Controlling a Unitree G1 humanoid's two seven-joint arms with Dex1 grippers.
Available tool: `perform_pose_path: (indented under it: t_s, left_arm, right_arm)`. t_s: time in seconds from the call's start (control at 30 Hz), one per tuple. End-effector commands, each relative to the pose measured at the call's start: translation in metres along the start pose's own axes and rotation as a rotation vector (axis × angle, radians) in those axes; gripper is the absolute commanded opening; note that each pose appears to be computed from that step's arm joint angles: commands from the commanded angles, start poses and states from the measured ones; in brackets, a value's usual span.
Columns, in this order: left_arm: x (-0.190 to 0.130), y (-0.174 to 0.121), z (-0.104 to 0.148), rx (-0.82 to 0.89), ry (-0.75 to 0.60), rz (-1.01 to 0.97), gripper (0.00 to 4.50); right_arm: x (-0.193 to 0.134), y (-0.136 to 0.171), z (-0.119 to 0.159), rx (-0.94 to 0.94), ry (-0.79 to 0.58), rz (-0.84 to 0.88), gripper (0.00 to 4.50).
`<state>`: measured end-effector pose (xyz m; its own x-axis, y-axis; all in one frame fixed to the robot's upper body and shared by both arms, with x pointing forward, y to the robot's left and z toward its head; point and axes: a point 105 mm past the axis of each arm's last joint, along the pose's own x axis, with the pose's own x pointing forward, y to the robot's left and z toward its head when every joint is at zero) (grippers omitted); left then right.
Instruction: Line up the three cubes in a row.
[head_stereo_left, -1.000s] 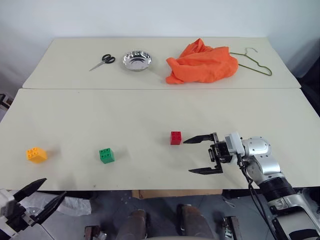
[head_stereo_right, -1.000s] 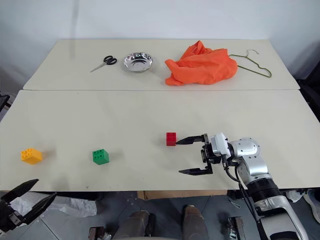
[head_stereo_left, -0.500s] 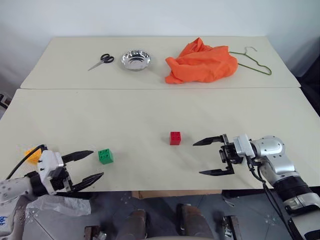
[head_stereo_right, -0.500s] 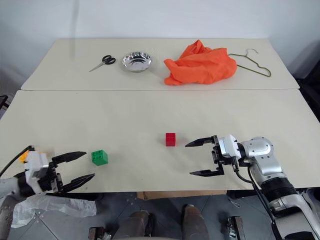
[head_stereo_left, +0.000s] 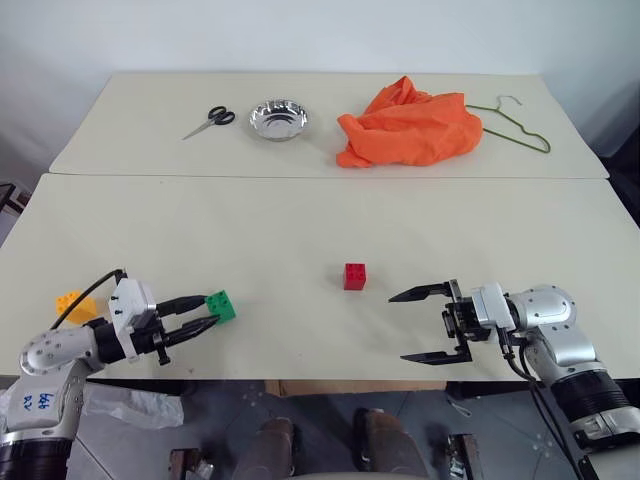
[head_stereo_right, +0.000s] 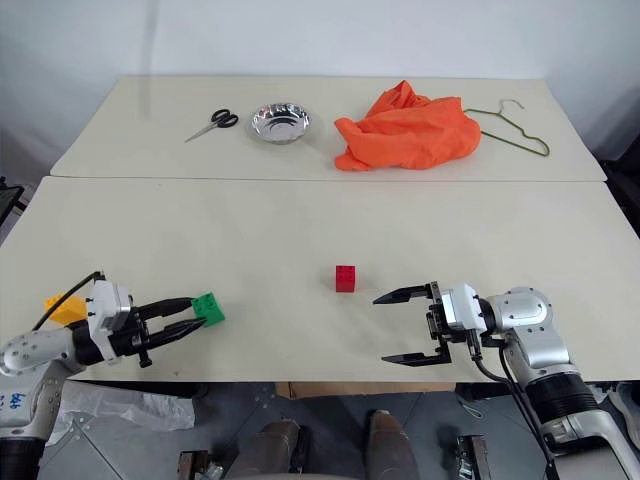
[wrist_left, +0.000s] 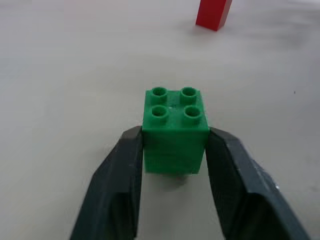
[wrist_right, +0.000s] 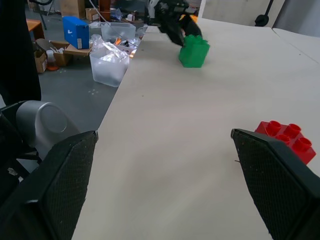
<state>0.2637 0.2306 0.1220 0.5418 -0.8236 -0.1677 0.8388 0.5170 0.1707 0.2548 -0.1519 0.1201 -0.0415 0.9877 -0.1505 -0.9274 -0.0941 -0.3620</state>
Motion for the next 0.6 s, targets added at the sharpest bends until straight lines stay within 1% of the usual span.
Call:
perform_pose_path:
  t_s: [0.03, 0.13, 0.27, 0.3, 0.4, 0.5, 0.6]
  left_arm:
    - [0.009, 0.003, 0.031, 0.040, -0.075, -0.077, 1.52]
    - [0.036, 0.004, 0.045, 0.136, -0.025, -0.243, 1.52]
    - [0.066, 0.011, 0.051, 0.194, 0.003, -0.355, 1.52]
    - [0.073, 0.012, 0.050, 0.201, 0.012, -0.374, 1.52]
    - [0.103, 0.019, 0.036, 0.195, 0.054, -0.440, 1.52]
    - [0.115, 0.021, 0.029, 0.200, 0.068, -0.465, 1.52]
    - [0.129, 0.017, 0.023, 0.202, 0.072, -0.494, 1.52]
  right_arm:
    - [-0.007, 0.006, 0.005, -0.015, 0.015, 0.014, 4.50]
    - [-0.012, 0.004, 0.005, -0.012, 0.025, -0.043, 4.50]
    - [-0.014, 0.001, 0.006, -0.015, 0.023, -0.096, 4.50]
    - [-0.015, 0.000, 0.007, -0.015, 0.021, -0.109, 4.50]
    - [-0.020, -0.004, 0.010, -0.013, 0.013, -0.199, 4.50]
    - [-0.026, -0.007, 0.012, -0.014, 0.004, -0.272, 4.50]
    - [-0.055, -0.021, 0.017, -0.017, -0.015, -0.509, 4.50]
